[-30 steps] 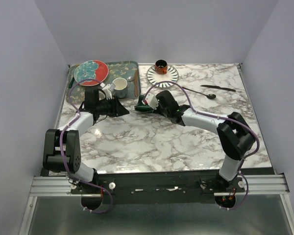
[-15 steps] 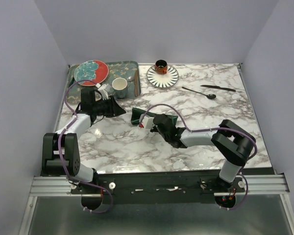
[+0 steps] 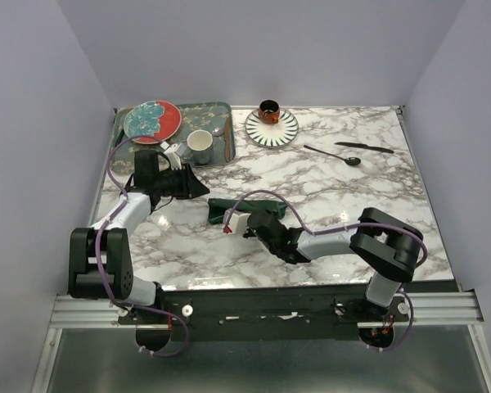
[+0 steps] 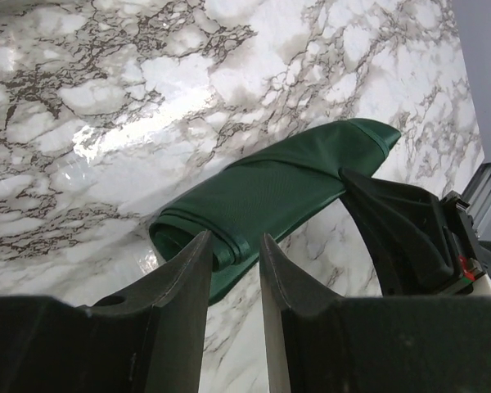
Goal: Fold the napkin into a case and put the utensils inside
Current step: Turn over the smaller rectangle-folded napkin at the center of the board, then smooth out the smaller rectangle-folded napkin at the center of the board.
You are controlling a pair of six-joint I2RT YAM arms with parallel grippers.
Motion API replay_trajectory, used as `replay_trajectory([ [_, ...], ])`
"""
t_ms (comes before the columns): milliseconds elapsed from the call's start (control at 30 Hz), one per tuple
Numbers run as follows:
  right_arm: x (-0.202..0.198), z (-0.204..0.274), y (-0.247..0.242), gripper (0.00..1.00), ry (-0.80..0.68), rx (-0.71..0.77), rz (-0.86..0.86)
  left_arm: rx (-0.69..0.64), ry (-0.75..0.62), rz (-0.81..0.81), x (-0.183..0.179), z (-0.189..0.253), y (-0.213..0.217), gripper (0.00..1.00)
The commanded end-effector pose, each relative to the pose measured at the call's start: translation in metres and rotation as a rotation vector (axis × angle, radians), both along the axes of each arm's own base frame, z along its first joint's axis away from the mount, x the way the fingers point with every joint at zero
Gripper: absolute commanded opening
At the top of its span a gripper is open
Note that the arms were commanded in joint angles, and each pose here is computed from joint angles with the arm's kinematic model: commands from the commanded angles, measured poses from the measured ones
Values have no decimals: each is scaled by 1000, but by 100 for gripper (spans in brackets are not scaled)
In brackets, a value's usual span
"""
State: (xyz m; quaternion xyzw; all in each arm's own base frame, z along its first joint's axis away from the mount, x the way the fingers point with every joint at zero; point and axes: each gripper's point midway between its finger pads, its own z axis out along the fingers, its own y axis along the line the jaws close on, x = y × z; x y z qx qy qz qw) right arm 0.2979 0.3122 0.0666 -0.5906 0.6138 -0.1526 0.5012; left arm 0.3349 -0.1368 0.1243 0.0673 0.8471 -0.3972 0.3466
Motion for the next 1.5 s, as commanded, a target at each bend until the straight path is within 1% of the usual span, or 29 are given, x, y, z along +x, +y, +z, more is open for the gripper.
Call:
replay_trajectory([
  [0,-20,-20,-5,24,76,-41,-1,44,-36,-9,-5,8,6,39],
  [33,-23,-21,-3,24,85,-40,7,50,-43,-12,-4,10,6,40],
  [67,-29,-26,-6,28,107,-61,14,56,-37,-18,-7,11,7,39],
  [100,-33,-25,-4,39,125,-52,16,68,-50,-30,-7,11,7,40],
  [167,-42,-29,-7,57,172,-68,27,76,-51,-47,-13,13,7,40],
  [200,-45,-23,-5,70,190,-42,29,88,-59,-59,-15,12,8,40],
  [233,-50,-22,-3,73,220,-29,44,92,-56,-65,-17,11,8,40],
  [267,-55,-22,-7,75,248,-41,47,99,-49,-72,-21,11,8,40],
  [300,-58,-19,-7,81,263,-30,50,105,-46,-78,-23,9,9,40],
  [333,-61,-8,-3,84,277,3,67,119,-58,-97,-26,8,8,40],
  [400,-69,-1,-8,89,312,-8,81,146,-48,-116,-33,4,6,38],
  [433,-74,16,-4,89,322,43,118,159,-51,-146,-37,3,0,38],
  [467,-77,18,-11,90,356,38,118,197,-50,-161,-41,-2,1,37],
  [533,-85,35,-8,90,438,106,162,243,-70,-223,-48,-5,-10,35],
  [567,-80,41,-22,89,476,119,127,269,-70,-258,-53,-9,-12,35],
  [600,-78,45,-26,86,510,143,111,297,-65,-266,-54,-14,-12,34],
  [633,-80,54,-22,85,564,187,143,311,-72,-281,-54,-13,-14,33],
  [667,-67,56,-38,82,598,212,88,322,-57,-313,-59,-18,-19,33],
  [700,-64,58,-41,77,629,240,76,332,-61,-333,-60,-20,-20,31],
  [733,-62,63,-39,74,666,273,97,341,-63,-343,-59,-20,-22,30],
  [767,-49,63,-50,70,682,293,44,347,-47,-359,-61,-25,-25,29],
  [800,-45,55,-51,62,722,297,17,354,-49,-370,-61,-27,-27,26],
  [833,-45,53,-50,59,767,309,22,372,-48,-369,-59,-28,-27,26],
  [867,-35,57,-52,57,774,328,-4,381,-40,-376,-60,-31,-28,24],
  [933,-34,44,-48,53,853,331,-16,414,-34,-397,-63,-38,-30,23],
  [1000,-32,38,-47,52,895,337,-29,436,-19,-413,-66,-45,-31,22],
  [1233,-42,-12,-49,49,1067,258,-103,524,65,-451,-73,-75,-25,20],
  [1367,-55,-36,-58,49,1162,202,-161,565,125,-459,-74,-89,-19,20],
  [1467,-69,-43,-58,49,1231,203,-170,588,163,-469,-75,-97,-16,19],
])
